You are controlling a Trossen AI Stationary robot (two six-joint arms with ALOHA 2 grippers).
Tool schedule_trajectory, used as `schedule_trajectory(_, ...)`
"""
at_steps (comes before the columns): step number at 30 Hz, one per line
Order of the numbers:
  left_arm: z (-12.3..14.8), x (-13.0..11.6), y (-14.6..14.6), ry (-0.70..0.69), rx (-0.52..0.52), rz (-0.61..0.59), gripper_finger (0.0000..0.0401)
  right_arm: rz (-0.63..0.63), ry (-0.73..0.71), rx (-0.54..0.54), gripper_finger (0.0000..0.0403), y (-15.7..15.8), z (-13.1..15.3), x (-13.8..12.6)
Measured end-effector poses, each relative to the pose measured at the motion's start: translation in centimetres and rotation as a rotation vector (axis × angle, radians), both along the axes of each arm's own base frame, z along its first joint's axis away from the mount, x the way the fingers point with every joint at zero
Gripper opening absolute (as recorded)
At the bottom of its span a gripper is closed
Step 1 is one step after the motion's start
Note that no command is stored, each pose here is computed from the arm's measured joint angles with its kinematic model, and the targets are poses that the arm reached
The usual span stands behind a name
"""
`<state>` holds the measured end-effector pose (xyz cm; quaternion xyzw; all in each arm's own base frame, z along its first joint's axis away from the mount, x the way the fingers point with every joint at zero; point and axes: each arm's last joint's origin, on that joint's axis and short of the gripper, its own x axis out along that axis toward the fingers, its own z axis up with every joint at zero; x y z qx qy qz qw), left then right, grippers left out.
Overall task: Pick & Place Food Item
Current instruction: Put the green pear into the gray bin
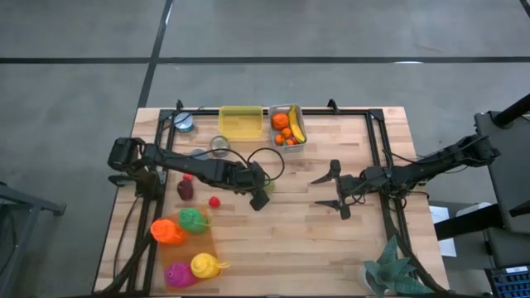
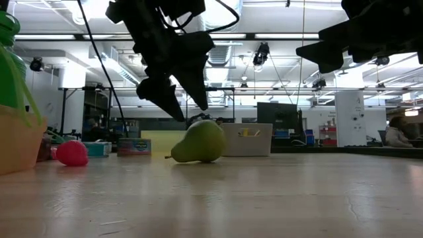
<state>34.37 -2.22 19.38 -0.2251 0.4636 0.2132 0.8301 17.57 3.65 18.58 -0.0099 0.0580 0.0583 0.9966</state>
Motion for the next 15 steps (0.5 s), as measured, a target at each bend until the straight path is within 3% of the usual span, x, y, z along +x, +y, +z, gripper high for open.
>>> schedule_trajectory(7, -1.5, -0.7, 0.1, 0.006, 0.075, 0.004, 0.0394, 0.0, 0.0, 0.0, 0.0306, 0.0, 0.0, 0.0)
schedule_trajectory(15, -2.0, -0.6, -0.4, -0.029, 0.164, -0.137, 0.039, 0.0, -0.001, 0.0, 0.0306, 0.0, 0.0, 0.0)
